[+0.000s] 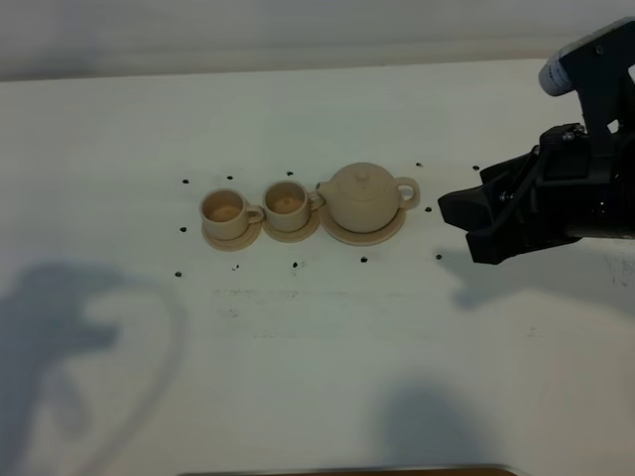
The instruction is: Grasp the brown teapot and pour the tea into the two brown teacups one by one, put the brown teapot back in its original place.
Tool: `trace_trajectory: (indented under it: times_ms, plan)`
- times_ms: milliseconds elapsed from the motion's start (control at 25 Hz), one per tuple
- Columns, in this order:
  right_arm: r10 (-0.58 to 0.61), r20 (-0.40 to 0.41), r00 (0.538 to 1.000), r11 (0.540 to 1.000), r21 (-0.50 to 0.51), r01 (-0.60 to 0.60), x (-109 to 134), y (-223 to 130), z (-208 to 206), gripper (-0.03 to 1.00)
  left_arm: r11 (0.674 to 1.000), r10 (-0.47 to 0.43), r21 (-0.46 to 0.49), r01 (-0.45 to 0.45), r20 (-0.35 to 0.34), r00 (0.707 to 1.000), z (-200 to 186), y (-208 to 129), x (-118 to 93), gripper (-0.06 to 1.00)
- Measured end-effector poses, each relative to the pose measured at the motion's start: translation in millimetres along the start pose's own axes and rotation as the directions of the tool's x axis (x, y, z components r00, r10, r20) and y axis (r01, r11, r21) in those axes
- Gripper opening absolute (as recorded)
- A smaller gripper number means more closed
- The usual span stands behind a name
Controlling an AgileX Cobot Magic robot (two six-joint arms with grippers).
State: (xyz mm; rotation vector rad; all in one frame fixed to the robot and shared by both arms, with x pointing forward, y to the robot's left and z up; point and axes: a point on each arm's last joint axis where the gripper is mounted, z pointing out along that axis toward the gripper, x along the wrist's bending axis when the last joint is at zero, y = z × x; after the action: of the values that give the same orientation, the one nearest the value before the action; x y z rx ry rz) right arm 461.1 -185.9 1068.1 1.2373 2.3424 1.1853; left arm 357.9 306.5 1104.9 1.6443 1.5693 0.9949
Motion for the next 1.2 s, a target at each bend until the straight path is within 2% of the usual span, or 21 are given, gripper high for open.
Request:
trace_trajectory:
  times_ms: [280, 800, 1040, 1200]
  plan:
    - [0.003, -0.004, 1.0, 1.0, 0.012, -0.003, -0.7, -1.0, 2.7, 0.46, 0.999, -0.034, -0.04, 0.032, -0.034, 0.999, -26.1, -16.7, 2.3, 0.48]
    - [0.009, -0.009, 1.0, 1.0, 0.026, -0.008, -1.2, -2.3, 5.6, 0.46, 0.995, -0.102, 0.008, 0.102, -0.049, 0.994, -66.7, -87.2, -0.8, 0.48]
    - [0.02, -0.011, 1.0, 0.998, 0.054, -0.019, -4.0, -4.5, 14.1, 0.46, 0.988, -0.136, -0.072, 0.136, -0.004, 0.991, -85.8, -103.6, -5.4, 0.48]
    - [0.043, -0.021, 0.999, 0.992, 0.118, -0.04, -9.9, -11.5, 34.0, 0.46, 0.99, -0.137, -0.021, 0.137, 0.003, 0.991, -74.3, -113.6, -7.5, 0.48]
